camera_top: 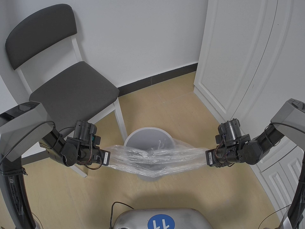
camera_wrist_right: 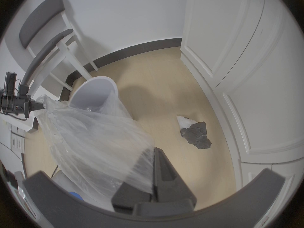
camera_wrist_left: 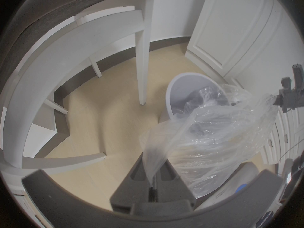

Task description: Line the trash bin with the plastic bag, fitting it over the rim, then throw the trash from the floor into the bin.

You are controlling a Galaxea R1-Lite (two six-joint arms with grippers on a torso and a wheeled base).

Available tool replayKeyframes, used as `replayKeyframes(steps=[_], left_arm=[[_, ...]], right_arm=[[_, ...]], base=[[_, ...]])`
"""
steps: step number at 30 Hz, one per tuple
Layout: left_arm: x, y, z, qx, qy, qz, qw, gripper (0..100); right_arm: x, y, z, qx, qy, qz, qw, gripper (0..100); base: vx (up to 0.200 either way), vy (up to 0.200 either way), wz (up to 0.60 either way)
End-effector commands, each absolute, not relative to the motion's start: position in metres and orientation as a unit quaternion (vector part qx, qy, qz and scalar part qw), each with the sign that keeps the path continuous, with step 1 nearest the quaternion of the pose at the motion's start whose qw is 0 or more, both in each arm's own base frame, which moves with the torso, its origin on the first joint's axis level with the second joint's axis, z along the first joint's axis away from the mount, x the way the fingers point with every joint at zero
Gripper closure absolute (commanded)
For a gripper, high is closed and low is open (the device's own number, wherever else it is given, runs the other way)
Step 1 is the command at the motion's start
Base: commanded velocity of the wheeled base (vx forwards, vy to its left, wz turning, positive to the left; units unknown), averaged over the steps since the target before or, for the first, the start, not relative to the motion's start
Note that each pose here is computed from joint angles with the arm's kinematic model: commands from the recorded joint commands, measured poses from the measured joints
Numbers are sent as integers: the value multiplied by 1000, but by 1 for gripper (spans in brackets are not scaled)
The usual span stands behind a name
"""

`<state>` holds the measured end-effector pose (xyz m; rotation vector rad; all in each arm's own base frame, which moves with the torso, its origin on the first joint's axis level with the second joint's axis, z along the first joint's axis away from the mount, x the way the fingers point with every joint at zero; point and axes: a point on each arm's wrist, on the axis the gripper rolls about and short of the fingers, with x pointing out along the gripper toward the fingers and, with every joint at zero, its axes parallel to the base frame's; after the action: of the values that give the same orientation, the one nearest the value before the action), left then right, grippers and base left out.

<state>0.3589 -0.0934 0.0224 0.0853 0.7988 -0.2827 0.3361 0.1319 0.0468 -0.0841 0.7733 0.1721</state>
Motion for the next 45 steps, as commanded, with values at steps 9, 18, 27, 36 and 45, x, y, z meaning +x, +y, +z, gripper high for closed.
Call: replayKeyframes(steps=[9,18,27,36,45], left_arm=[[353,-105,5,66,432,-155,886,100],[366,-106,-7,62,444,-147,882,100],[388,-107,-23,88,416,-57,903,100],[397,-107,-24,78,368,-48,926,100],[388,-109,5,40,289,-68,954,100]], right_arm=[[330,133,22,-80,411,98,903,100],[346,141,-11,-82,433,90,893,100],[373,168,-29,-14,406,29,913,100],[380,180,-27,28,376,31,926,100],[358,188,-5,33,310,71,947,100]], base=[[0,0,0],[0,0,0],[0,0,0],[0,0,0],[0,0,0]])
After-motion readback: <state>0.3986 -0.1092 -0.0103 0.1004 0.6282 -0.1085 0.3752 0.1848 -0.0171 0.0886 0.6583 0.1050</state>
